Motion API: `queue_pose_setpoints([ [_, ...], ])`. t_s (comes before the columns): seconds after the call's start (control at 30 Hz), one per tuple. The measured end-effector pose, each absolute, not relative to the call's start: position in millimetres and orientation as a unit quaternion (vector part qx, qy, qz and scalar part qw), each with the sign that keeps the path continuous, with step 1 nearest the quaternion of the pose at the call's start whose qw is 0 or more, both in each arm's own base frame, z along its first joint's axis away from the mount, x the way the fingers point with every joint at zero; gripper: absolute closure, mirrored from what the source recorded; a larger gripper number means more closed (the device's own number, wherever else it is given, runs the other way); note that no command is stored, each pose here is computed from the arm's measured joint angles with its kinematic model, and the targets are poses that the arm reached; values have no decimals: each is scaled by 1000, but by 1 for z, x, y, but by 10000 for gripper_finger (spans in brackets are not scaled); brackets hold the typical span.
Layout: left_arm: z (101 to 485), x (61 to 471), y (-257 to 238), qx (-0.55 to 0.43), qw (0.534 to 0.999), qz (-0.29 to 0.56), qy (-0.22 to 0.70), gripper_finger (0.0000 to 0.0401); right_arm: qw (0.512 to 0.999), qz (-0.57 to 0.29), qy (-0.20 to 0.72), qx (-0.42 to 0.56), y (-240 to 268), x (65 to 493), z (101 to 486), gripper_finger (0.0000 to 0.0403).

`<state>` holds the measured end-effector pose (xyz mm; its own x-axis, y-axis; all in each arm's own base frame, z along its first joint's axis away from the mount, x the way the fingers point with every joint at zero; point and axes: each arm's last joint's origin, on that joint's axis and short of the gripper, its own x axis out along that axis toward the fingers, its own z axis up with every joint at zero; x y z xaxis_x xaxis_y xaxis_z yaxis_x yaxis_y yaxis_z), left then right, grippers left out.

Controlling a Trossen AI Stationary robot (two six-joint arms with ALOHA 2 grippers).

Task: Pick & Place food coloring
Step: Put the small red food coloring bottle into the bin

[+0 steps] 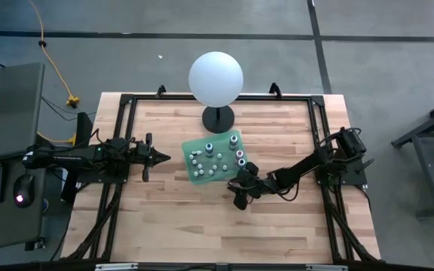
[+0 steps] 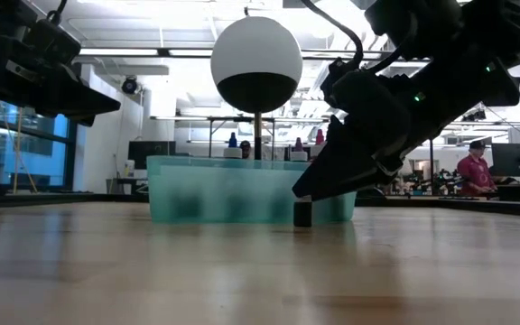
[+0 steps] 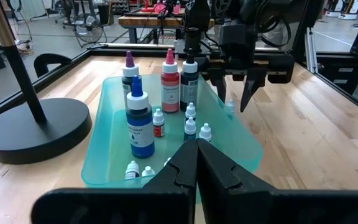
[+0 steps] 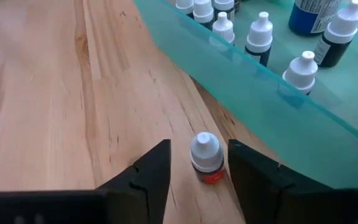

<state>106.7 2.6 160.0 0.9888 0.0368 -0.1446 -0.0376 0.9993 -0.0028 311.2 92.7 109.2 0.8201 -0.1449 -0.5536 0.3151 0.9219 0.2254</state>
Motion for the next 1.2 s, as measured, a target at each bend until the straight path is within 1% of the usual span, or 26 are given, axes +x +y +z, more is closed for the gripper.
queue_pose_setpoints([
  [0.23, 160, 107, 3, -3, 997, 19, 73, 401, 942, -119, 270, 160, 93, 312, 110, 290],
  [0.63, 160, 107, 3, -3, 997, 19, 73, 401, 942, -110, 272, 166, 94, 312, 110, 340],
  [0.77, 160, 107, 3, -3, 997, 19, 73, 401, 942, -109, 271, 167, 94, 312, 111, 347],
  [0.93, 160, 107, 3, -3, 997, 19, 73, 401, 943, -100, 269, 171, 96, 314, 112, 345],
  [1.2, 160, 107, 3, -3, 997, 19, 73, 401, 949, -68, 254, 177, 102, 328, 128, 351],
])
